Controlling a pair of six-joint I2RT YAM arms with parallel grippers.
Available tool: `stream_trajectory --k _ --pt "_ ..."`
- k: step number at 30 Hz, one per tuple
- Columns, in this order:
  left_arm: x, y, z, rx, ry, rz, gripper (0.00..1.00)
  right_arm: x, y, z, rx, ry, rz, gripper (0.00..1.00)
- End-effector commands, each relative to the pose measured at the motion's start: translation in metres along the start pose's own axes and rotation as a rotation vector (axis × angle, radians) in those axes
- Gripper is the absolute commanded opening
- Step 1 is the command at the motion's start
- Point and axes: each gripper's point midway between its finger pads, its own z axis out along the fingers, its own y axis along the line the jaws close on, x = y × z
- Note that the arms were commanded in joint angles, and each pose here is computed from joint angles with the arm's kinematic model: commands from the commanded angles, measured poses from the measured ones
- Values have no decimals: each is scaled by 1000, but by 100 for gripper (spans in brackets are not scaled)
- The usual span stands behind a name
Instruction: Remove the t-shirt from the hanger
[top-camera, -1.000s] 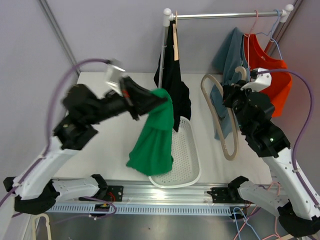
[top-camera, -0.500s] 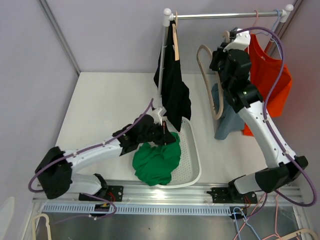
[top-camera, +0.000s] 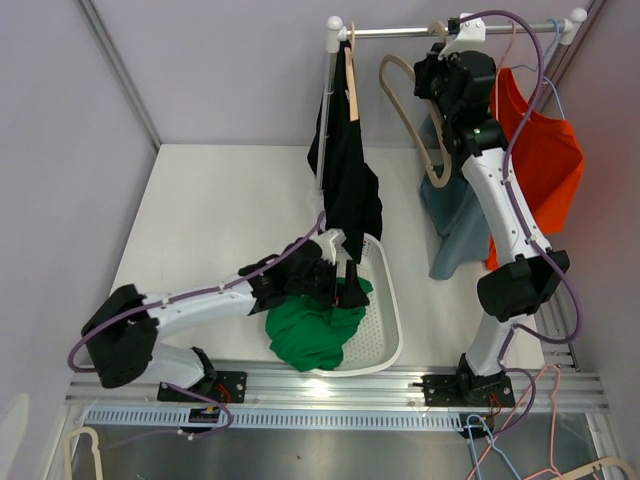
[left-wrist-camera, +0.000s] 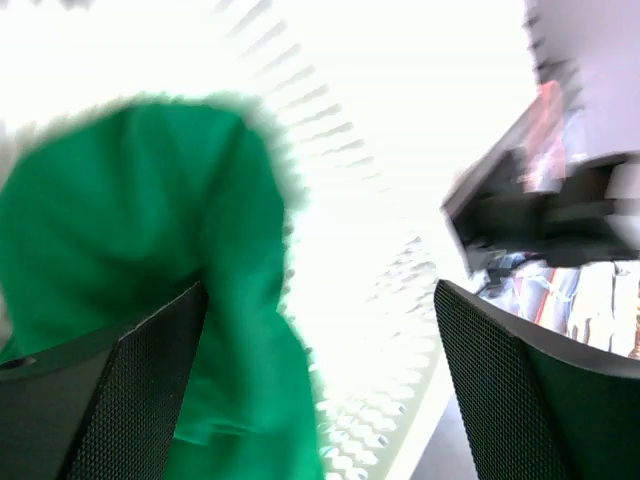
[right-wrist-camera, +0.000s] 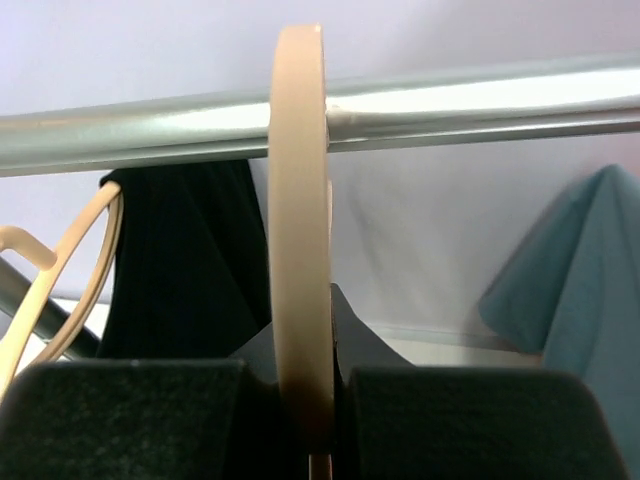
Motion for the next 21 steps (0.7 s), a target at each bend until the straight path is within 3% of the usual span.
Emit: stream_trajectory --k 1,7,17,19,21 --pt "-47 -52 -39 46 -150 173 99 -45 17 2 -69 -126 -19 0" --pt "-76 -104 -104 148 -279 254 99 -40 24 26 -93 -124 -25 0" --pt "-91 -96 -138 50 -360 314 99 19 22 54 -35 22 -6 1" --pt "-92 -94 -141 41 -370 317 100 10 26 43 -20 10 -19 7" --pt "-94 -92 -144 29 -385 327 100 13 25 35 14 16 -31 20"
